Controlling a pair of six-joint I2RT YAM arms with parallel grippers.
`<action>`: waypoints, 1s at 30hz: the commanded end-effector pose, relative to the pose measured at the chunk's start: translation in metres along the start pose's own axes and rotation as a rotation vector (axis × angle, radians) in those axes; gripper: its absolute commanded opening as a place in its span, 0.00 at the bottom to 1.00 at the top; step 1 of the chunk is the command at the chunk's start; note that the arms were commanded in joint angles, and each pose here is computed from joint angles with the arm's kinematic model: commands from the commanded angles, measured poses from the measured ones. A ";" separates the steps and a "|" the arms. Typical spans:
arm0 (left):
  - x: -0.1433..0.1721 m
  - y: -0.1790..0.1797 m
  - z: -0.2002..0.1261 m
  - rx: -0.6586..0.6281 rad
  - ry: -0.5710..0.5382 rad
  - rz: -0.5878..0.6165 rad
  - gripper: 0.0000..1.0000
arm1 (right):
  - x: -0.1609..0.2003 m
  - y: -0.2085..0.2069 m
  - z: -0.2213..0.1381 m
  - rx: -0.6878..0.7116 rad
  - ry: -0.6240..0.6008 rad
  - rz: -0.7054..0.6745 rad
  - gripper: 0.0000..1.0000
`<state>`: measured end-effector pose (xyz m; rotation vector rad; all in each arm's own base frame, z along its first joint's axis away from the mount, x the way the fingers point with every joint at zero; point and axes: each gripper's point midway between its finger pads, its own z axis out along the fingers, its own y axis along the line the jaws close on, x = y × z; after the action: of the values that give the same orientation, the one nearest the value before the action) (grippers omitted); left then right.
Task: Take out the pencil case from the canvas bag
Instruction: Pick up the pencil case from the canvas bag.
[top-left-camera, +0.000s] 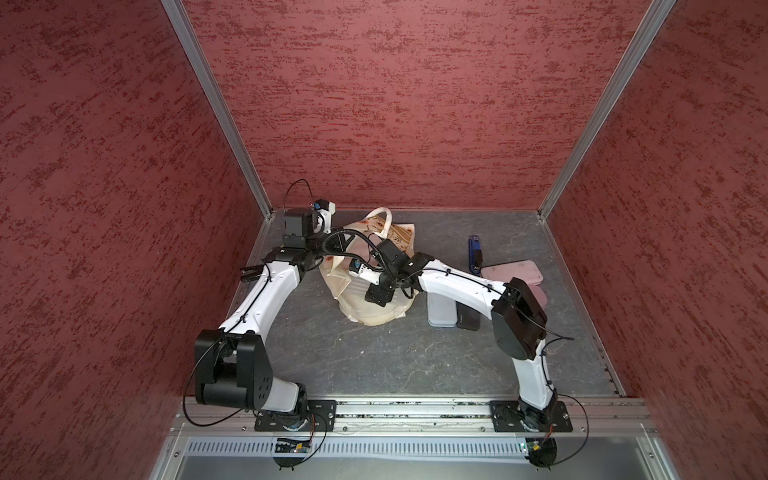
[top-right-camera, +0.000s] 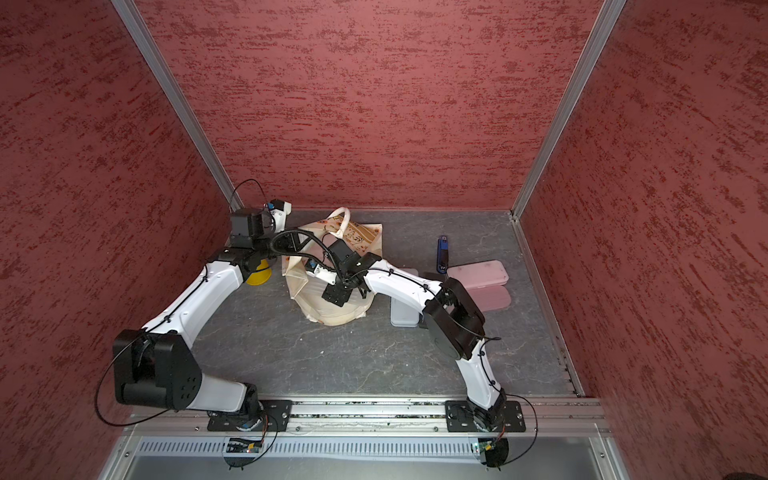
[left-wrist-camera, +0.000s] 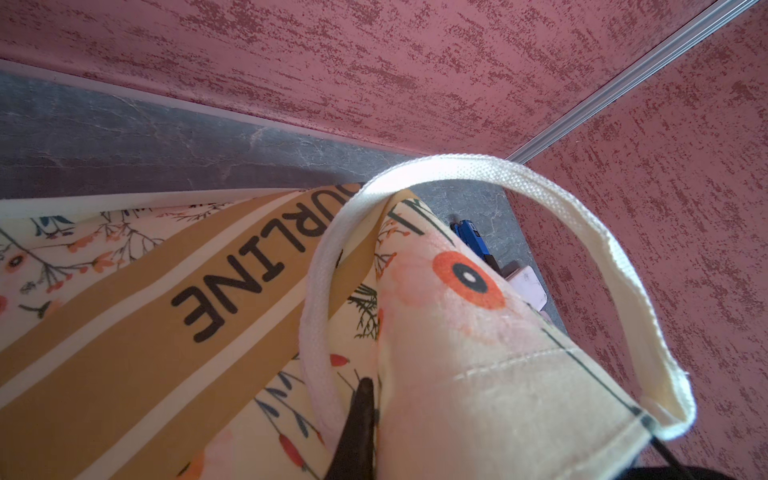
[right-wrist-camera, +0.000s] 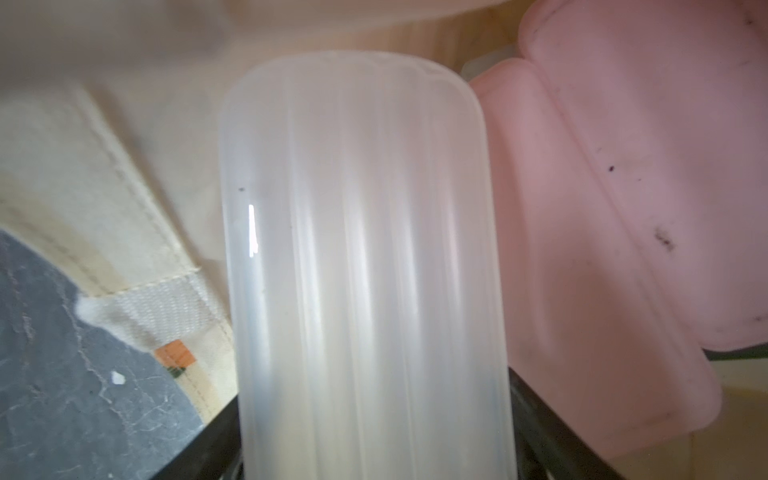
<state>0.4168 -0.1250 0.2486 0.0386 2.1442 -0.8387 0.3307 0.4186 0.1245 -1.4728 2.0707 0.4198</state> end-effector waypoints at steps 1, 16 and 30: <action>-0.004 -0.007 -0.004 0.011 -0.008 -0.001 0.00 | -0.028 0.000 -0.036 0.003 -0.123 0.096 0.52; -0.004 -0.014 -0.008 0.002 -0.018 0.036 0.00 | -0.052 0.014 -0.111 -0.002 -0.438 0.232 0.49; -0.002 -0.012 -0.004 0.008 -0.007 0.023 0.00 | -0.058 0.029 -0.190 0.003 -0.684 0.230 0.48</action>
<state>0.4152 -0.1277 0.2485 0.0400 2.1498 -0.8184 0.2696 0.3692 0.2674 -0.9696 1.8002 0.8076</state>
